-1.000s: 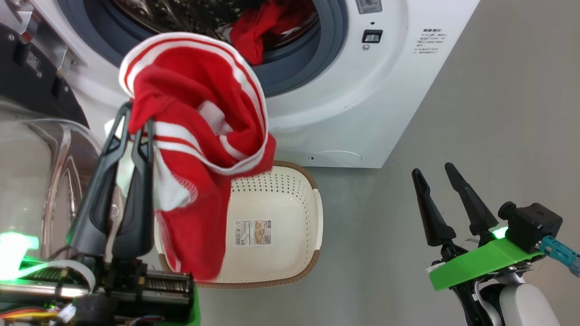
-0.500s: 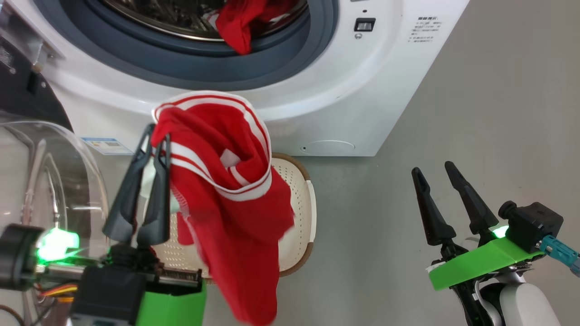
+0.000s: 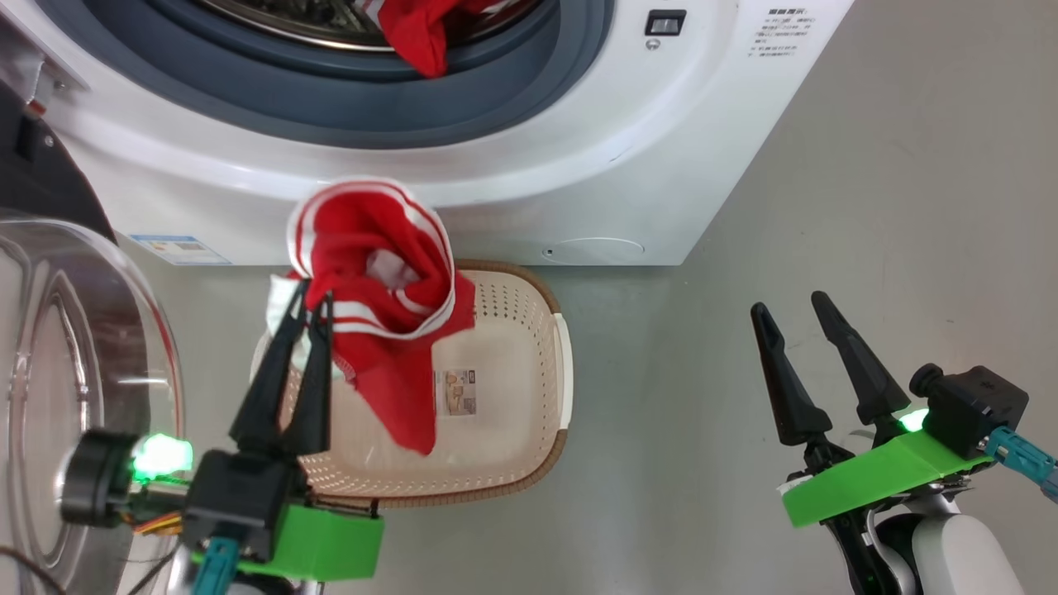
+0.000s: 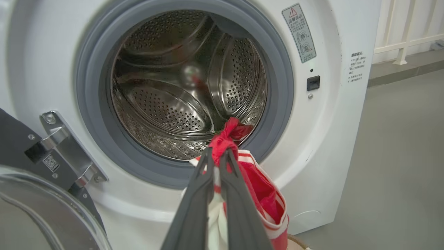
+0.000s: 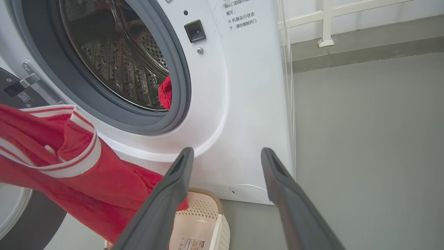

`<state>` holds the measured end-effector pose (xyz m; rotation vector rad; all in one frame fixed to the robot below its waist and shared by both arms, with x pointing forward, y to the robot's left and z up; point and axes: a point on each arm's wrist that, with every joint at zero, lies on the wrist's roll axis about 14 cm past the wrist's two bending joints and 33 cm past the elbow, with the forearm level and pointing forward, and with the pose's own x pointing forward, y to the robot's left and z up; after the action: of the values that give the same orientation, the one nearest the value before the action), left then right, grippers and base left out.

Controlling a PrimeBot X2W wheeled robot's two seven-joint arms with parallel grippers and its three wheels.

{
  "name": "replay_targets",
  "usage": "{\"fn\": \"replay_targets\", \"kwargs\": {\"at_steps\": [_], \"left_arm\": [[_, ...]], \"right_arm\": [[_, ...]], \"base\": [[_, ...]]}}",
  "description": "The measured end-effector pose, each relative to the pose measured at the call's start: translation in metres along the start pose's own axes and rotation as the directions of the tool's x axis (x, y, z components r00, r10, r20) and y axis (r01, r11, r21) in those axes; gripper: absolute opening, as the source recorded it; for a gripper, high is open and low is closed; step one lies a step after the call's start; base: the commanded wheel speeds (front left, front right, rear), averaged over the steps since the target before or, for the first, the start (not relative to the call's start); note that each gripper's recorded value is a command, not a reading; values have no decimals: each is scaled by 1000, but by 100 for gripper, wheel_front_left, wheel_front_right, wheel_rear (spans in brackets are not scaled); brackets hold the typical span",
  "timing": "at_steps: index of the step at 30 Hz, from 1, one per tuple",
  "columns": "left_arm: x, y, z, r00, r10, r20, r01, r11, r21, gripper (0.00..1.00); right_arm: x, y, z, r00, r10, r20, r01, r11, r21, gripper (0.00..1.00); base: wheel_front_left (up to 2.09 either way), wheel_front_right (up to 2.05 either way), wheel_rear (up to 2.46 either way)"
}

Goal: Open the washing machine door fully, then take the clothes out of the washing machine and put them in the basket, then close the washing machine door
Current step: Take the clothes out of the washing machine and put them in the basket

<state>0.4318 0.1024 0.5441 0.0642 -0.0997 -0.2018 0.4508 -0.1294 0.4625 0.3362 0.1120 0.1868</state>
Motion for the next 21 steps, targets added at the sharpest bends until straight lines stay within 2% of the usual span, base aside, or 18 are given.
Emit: {"fn": "replay_targets", "kwargs": {"at_steps": [6,11,21], "left_arm": [[-1,-8,-51,990,-32,-136,27,999,-38,0],[-7,-12,-110,960,-55,-276,40,997,-62,0],[-13,-25,-176,905,-118,-408,95,993,-77,0]], "right_arm": [[5,-1,3,1000,2,10,-2,1000,-2,100],[6,-7,-3,1000,-12,-7,12,1000,-9,100],[11,-17,-6,999,-32,-11,31,999,-16,100]], "base": [[0,0,0],[0,0,0],[0,0,0]]}}
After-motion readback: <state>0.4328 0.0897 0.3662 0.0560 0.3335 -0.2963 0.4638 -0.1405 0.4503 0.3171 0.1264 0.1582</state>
